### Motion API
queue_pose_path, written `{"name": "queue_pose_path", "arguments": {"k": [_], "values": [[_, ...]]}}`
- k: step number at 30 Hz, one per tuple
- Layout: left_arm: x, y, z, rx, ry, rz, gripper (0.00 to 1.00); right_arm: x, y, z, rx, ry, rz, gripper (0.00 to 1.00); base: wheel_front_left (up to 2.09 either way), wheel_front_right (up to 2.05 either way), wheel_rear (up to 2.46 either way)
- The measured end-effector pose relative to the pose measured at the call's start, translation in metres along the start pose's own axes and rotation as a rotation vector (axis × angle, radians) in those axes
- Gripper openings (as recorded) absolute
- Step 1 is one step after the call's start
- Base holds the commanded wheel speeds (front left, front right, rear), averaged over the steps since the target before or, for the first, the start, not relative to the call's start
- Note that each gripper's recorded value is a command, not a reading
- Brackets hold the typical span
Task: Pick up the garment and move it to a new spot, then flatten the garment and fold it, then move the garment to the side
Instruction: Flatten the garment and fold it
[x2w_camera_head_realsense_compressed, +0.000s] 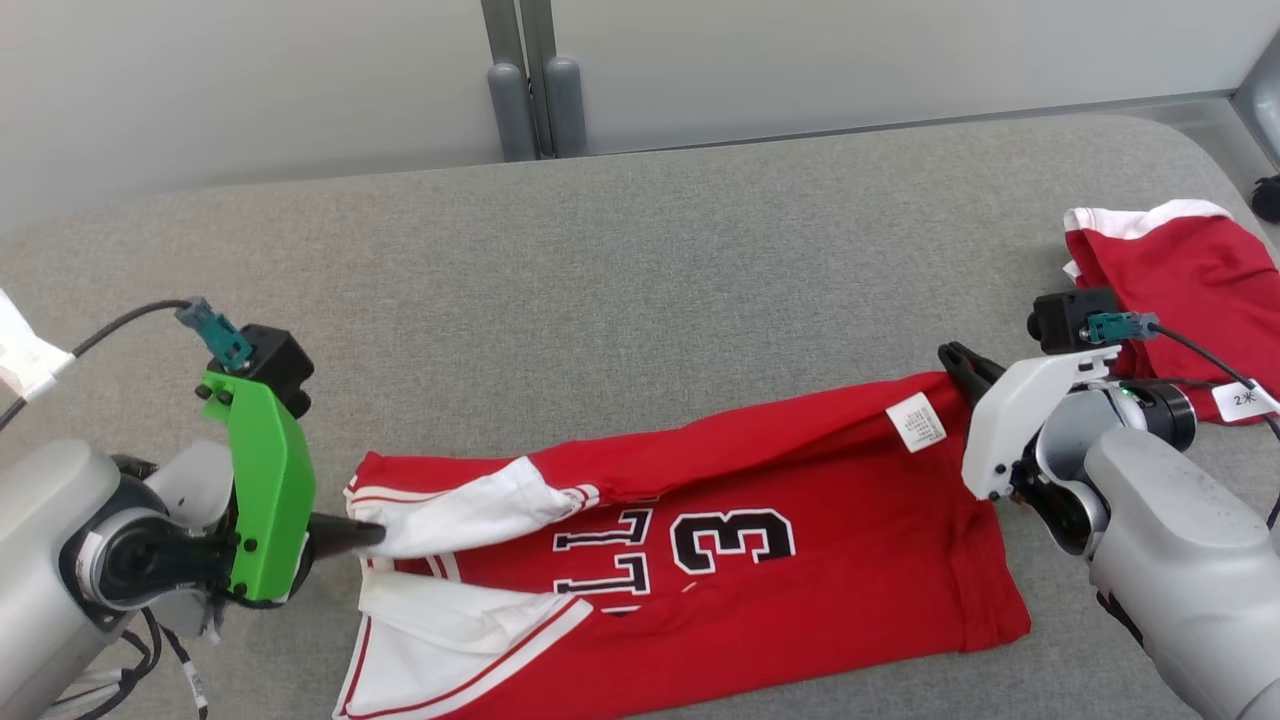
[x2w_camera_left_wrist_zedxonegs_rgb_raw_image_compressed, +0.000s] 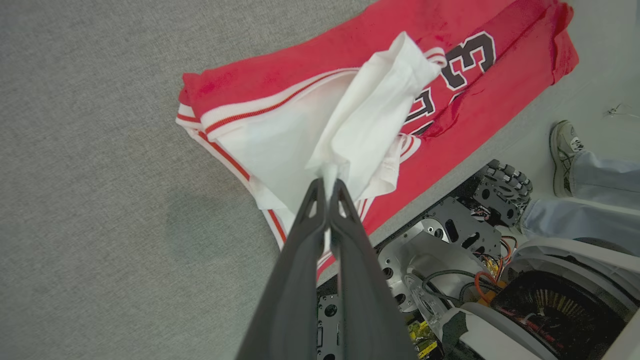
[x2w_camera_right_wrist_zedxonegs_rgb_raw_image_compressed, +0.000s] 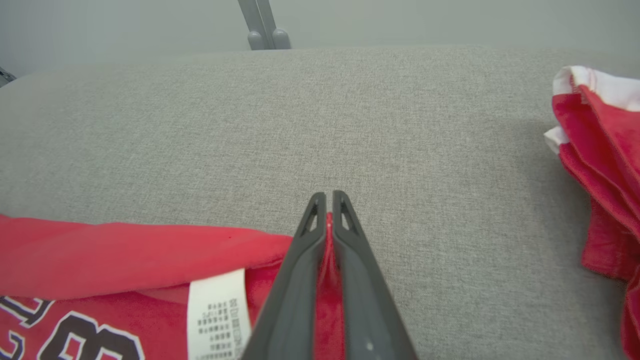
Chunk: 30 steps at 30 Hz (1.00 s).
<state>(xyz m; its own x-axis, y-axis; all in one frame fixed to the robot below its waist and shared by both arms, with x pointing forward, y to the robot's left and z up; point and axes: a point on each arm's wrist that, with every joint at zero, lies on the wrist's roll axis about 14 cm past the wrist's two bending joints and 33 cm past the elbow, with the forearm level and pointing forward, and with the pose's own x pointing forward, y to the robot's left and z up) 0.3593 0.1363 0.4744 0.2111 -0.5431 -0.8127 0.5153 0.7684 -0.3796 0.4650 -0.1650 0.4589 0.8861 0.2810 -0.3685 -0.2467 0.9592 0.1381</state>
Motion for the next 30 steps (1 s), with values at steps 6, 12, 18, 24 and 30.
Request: {"name": "queue_pose_path", "arguments": {"k": [6, 12, 18, 24, 30], "values": [[0.004, -0.009, -0.031, -0.029, 0.091, -0.019, 0.0, -0.01, 0.007, -0.022, -0.016, 0.116, 0.04, 0.0, 0.0, 0.0, 0.0], [0.013, -0.017, -0.056, -0.061, 0.165, -0.051, 0.0, -0.019, 0.007, -0.039, -0.046, 0.221, 0.063, 0.0, 0.0, 0.0, 0.0], [0.021, -0.018, -0.064, -0.084, 0.189, -0.062, 0.0, -0.022, 0.005, -0.057, -0.051, 0.299, 0.069, 0.0, 0.0, 0.0, 0.0], [0.031, -0.014, -0.073, -0.109, 0.206, -0.058, 1.0, -0.024, 0.011, -0.068, -0.043, 0.34, 0.082, 1.0, 0.0, 0.0, 0.0], [0.03, -0.012, -0.062, -0.087, 0.143, -0.04, 1.0, -0.026, 0.009, -0.052, -0.065, 0.273, 0.079, 1.0, 0.0, 0.0, 0.0]]}}
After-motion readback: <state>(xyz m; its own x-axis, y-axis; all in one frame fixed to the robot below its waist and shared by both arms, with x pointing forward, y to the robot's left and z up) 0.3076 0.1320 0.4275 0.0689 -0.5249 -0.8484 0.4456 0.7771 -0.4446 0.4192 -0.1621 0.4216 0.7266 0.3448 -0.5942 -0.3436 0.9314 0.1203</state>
